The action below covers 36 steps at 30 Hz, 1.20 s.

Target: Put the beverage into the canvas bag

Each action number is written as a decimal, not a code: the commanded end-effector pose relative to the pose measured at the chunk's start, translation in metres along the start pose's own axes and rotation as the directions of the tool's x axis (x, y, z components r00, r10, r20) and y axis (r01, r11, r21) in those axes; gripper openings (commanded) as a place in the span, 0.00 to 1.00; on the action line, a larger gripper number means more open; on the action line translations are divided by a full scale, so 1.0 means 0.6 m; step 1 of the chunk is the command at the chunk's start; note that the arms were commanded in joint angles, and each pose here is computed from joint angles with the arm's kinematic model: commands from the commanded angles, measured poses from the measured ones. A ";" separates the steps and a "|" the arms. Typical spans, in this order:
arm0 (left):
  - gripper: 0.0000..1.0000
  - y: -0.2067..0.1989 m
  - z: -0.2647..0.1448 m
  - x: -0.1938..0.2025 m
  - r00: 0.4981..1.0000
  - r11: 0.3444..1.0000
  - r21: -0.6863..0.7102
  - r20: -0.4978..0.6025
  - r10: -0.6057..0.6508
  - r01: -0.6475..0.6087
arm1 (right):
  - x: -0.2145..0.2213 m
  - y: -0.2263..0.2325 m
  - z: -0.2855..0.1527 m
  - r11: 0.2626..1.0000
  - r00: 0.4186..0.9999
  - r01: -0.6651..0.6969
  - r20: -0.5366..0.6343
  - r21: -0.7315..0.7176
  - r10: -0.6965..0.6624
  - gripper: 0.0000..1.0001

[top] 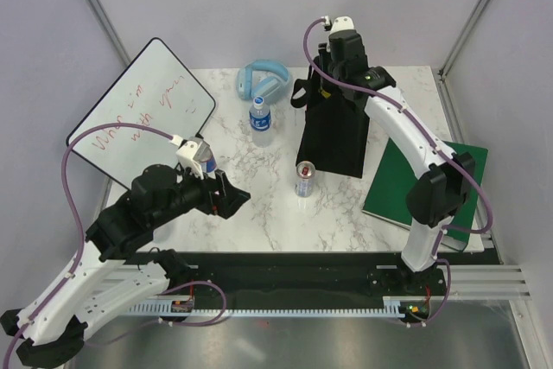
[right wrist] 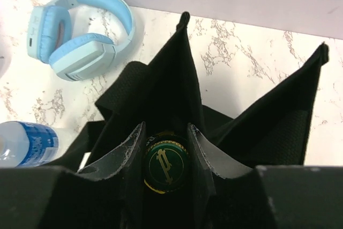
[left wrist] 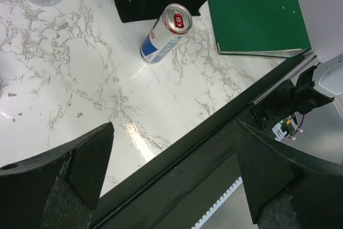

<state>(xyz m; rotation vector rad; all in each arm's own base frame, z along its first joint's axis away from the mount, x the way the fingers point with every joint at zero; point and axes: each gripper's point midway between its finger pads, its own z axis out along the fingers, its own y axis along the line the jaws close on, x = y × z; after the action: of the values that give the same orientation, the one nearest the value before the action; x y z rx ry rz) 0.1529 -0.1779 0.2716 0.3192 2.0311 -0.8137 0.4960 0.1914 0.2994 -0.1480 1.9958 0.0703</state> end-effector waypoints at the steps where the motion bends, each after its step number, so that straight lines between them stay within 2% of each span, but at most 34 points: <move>1: 0.99 -0.003 -0.009 -0.026 0.998 0.999 -0.004 0.046 0.037 -0.037 | -0.067 -0.023 0.011 0.998 0.990 -0.040 0.138 0.046 0.033 0.00; 5: 0.99 -0.006 -0.012 -0.032 0.998 0.999 0.001 0.055 0.039 -0.039 | -0.036 -0.021 0.034 0.999 0.992 -0.047 0.116 0.024 0.043 0.00; 8: 0.99 -0.005 -0.009 -0.029 0.998 0.999 -0.001 0.051 0.037 -0.037 | -0.025 0.001 0.051 0.998 0.989 -0.024 0.144 -0.063 0.033 0.00; 9: 0.99 -0.005 -0.008 -0.030 0.998 0.999 -0.001 0.051 0.037 -0.037 | 0.002 0.004 0.060 0.997 0.993 -0.015 0.119 -0.075 0.024 0.00; 21: 0.99 0.006 -0.001 -0.029 0.998 0.999 -0.035 0.048 0.044 -0.042 | 0.105 -0.008 0.102 0.993 0.998 -0.057 0.035 -0.106 0.061 0.01; 25: 0.99 0.007 0.001 -0.031 0.998 0.998 -0.042 0.047 0.046 -0.044 | 0.120 -0.018 0.108 0.996 0.998 -0.056 0.020 -0.071 0.057 0.13; 31: 0.99 0.005 0.000 -0.032 0.998 0.998 -0.038 0.049 0.042 -0.040 | 0.142 -0.012 0.118 0.995 0.998 -0.055 -0.014 -0.084 0.054 0.20; 36: 0.99 0.001 -0.005 -0.035 0.997 0.999 -0.025 0.059 0.041 -0.039 | 0.111 -0.020 0.100 0.995 0.997 -0.076 0.014 -0.063 0.077 0.34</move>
<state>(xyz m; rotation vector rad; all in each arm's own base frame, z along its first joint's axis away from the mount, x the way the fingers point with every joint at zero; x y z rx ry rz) 0.1607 -0.1765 0.2700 0.3094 2.0392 -0.7680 0.5141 0.1785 0.1758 -0.1817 2.0891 0.1324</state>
